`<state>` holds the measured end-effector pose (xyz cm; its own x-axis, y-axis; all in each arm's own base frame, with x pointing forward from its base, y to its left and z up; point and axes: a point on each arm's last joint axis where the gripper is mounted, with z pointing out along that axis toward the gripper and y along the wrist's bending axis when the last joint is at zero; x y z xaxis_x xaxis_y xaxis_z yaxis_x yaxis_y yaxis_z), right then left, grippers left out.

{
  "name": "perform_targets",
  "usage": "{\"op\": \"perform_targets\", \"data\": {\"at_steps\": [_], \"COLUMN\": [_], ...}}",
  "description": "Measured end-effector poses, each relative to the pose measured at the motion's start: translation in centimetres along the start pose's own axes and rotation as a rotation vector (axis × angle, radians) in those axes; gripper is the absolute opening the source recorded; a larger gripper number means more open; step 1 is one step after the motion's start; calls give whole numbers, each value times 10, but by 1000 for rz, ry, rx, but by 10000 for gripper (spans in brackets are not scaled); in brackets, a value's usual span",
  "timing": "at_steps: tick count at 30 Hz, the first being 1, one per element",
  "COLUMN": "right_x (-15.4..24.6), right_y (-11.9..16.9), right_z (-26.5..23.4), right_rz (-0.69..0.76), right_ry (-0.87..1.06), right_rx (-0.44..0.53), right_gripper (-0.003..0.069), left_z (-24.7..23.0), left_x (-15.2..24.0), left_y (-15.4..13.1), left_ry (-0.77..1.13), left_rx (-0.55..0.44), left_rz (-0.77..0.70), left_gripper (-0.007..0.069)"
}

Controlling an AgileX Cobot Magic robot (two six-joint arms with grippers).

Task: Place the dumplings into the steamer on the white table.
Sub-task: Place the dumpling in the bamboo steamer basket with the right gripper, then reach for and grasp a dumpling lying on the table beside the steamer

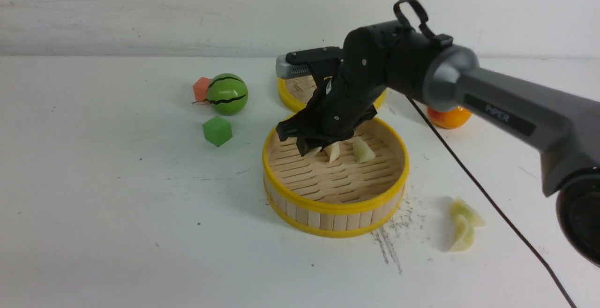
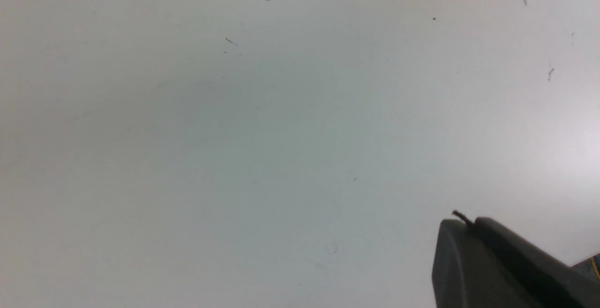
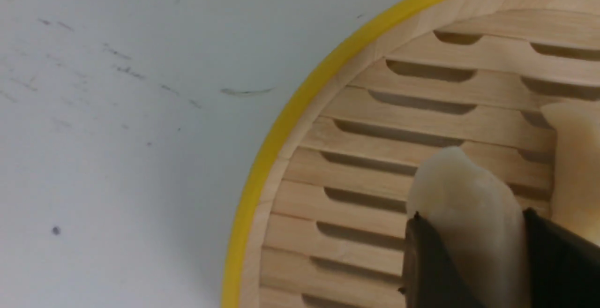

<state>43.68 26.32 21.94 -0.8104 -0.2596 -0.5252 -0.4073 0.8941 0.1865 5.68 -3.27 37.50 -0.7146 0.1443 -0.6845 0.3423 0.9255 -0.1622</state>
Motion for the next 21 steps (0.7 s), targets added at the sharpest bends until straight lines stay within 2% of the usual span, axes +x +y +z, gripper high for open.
{"op": "perform_targets", "data": {"at_steps": [5,8,11,12,14,15,21], "right_x": [5,7,3,0,-2,-8,-17], "right_y": [-4,-5,-3,-1,0,3,3], "right_z": [19,24,14,4,-5,-27,-121], "right_rz": [3,2,-2,-7,-12,-41,-150], "right_ry": [10,19,27,36,43,62,73], "right_rx": [8,9,7,7,9,19,140], "right_gripper": [246,327,447,484,504,534,540], "left_z": [0,0,0,0,0,0,0], "left_x": [0,0,-1,-1,-1,-1,-1], "left_y": [0,1,2,2,3,3,3], "left_ry": [0,-2,-8,-8,-9,-9,-10], "left_rx": [0,-7,-24,-26,-28,-28,-32], "left_rz": [-9,-6,-4,-3,-2,-2,-2], "left_gripper": [-2,2,5,6,7,7,13]}}
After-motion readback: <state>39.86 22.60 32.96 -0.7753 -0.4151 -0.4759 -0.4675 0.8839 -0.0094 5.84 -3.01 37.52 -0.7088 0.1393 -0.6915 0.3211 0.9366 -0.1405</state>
